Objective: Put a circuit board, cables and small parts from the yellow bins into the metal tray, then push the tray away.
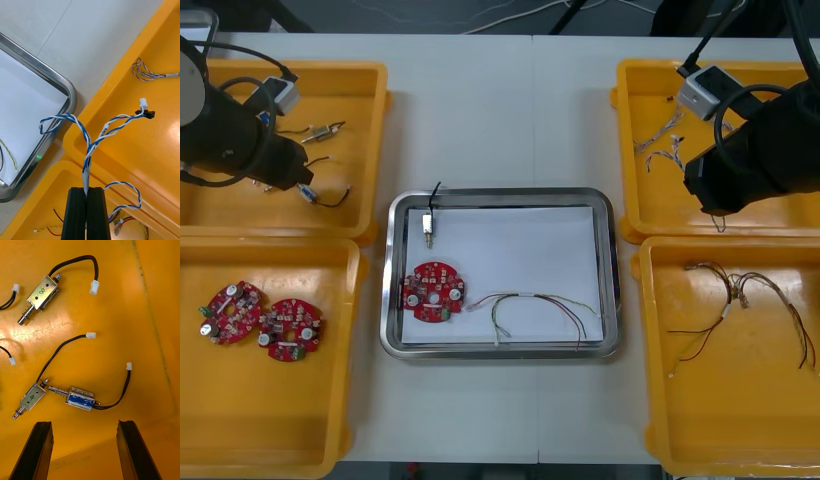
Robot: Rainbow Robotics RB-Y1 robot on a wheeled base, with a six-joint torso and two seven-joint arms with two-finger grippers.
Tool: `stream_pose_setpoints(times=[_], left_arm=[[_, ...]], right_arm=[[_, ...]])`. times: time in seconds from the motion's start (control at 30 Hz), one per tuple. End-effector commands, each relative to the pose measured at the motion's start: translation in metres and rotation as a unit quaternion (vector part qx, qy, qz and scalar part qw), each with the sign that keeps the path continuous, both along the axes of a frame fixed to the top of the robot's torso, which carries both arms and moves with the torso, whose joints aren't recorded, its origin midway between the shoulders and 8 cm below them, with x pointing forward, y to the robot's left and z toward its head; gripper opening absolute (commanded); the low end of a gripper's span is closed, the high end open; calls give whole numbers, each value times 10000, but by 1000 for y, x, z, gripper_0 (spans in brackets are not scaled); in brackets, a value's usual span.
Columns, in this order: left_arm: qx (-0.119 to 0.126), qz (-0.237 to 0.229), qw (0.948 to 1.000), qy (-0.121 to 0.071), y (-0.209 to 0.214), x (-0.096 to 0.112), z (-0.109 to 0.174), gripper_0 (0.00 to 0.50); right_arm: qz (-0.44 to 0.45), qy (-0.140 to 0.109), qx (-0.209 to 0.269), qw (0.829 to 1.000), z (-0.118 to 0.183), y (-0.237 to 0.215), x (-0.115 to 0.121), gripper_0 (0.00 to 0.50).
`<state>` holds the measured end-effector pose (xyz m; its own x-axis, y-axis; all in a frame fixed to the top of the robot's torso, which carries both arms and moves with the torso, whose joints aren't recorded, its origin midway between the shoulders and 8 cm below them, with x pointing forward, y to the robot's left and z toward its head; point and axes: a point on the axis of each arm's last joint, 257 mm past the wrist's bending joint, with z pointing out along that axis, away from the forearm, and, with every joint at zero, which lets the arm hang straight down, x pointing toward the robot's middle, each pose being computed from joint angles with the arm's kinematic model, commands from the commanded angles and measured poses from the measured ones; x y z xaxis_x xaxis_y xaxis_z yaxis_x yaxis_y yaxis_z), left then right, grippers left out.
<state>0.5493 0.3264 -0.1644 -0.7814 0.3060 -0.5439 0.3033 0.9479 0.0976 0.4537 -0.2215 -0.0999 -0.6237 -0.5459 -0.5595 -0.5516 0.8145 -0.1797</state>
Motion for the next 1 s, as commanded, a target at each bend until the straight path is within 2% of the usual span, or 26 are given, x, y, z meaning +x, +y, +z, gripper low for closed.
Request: stream_pose_setpoints(times=[0.03, 0.13, 0.27, 0.43, 0.53, 0.67, 0.8, 1.0], left_arm=[[357, -545, 9978, -154, 2, -2, 8, 500], [309, -384, 9987, -116, 11, -4, 6, 500], [120, 70, 9999, -39, 26, -9, 3, 500], [187, 241, 9995, -22, 40, -11, 4, 500], [195, 311, 9993, 20, 46, -14, 4, 500], [53, 467, 9989, 34, 54, -19, 1, 500], [128, 410, 9991, 36, 55, -19, 1, 500], [-181, 771, 9968, 79, 55, -21, 2, 500]], right_arm=[[268, -129, -137, 9995, -5, 26, -6, 0], [352, -194, -363, 9985, -11, 36, -9, 0], [528, -204, -671, 9961, -24, 53, -17, 0], [767, -94, -828, 9936, -39, 68, -25, 0], [1006, -141, -921, 9906, -44, 84, -28, 0], [1356, -301, -1112, 9840, -49, 108, -29, 0], [1589, -433, -1180, 9793, -54, 127, -26, 0], [1955, -540, -1153, 9724, -67, 156, -18, 0]])
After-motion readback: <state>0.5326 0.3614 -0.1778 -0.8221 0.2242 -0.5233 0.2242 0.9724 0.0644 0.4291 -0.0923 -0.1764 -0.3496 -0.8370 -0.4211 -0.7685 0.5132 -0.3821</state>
